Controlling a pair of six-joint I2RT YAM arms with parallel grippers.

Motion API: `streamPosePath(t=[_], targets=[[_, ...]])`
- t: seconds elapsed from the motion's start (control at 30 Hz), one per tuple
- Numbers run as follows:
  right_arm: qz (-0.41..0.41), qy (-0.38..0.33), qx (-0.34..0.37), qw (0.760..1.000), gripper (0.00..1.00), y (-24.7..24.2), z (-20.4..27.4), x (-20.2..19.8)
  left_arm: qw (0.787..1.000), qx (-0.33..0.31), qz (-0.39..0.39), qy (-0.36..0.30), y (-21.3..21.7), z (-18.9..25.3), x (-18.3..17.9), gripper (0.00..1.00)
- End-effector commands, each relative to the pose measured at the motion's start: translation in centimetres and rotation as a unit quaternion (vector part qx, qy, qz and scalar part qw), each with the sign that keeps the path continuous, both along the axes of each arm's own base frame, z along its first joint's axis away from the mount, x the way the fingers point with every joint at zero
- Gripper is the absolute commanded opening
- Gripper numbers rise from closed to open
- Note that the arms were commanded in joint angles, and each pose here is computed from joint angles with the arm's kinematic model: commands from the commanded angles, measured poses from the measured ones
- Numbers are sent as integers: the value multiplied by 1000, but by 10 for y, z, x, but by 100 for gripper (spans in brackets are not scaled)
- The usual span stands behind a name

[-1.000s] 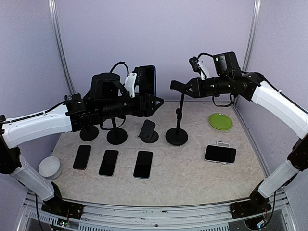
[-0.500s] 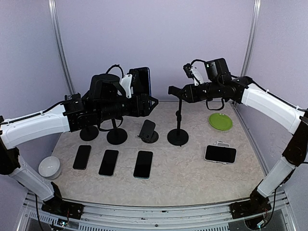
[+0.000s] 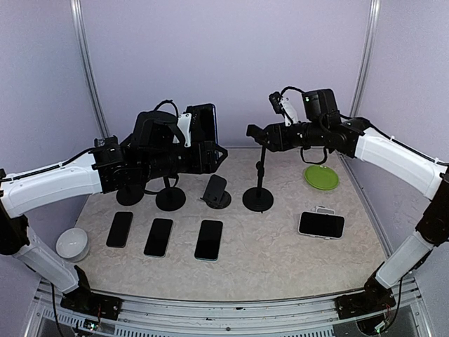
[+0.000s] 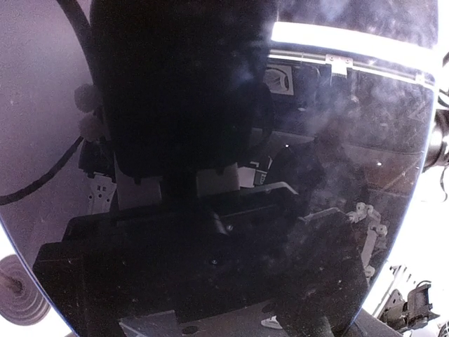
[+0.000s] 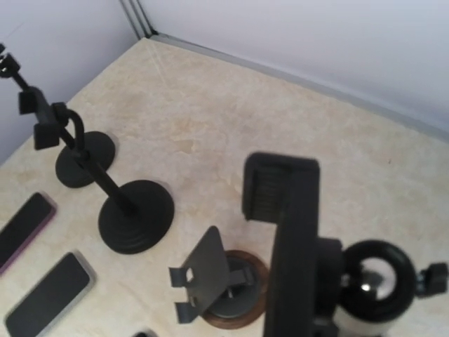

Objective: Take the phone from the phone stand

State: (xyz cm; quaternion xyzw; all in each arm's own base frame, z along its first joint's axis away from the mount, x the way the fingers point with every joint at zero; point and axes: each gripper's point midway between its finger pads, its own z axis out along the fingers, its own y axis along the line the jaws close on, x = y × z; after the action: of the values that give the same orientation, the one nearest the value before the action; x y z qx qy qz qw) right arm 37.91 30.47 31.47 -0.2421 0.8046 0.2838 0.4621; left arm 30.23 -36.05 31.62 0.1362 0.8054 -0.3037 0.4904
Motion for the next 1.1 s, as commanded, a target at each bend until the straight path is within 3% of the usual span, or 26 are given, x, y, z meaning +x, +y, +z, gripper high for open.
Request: streamPosePath(t=[0.0, 0.2, 0.33, 0.73, 1.07], targets=[[2, -38, 29, 999, 61, -7, 33, -8, 1000, -20, 8, 1, -2, 6, -6, 13], [6, -50, 28, 998, 90, -13, 45, -17, 999, -22, 1, 33, -14, -11, -20, 13], [0, -59, 26, 998, 97, -21, 55, -24, 998, -9, -4, 59, -25, -31, -33, 14], [-52, -69, 82, 993, 100, -77, 92, -45, 982, 52, -19, 183, -61, -127, -98, 17], [-76, -17, 117, 990, 100, -103, 64, -66, 952, 126, -27, 276, -105, -208, -135, 16]])
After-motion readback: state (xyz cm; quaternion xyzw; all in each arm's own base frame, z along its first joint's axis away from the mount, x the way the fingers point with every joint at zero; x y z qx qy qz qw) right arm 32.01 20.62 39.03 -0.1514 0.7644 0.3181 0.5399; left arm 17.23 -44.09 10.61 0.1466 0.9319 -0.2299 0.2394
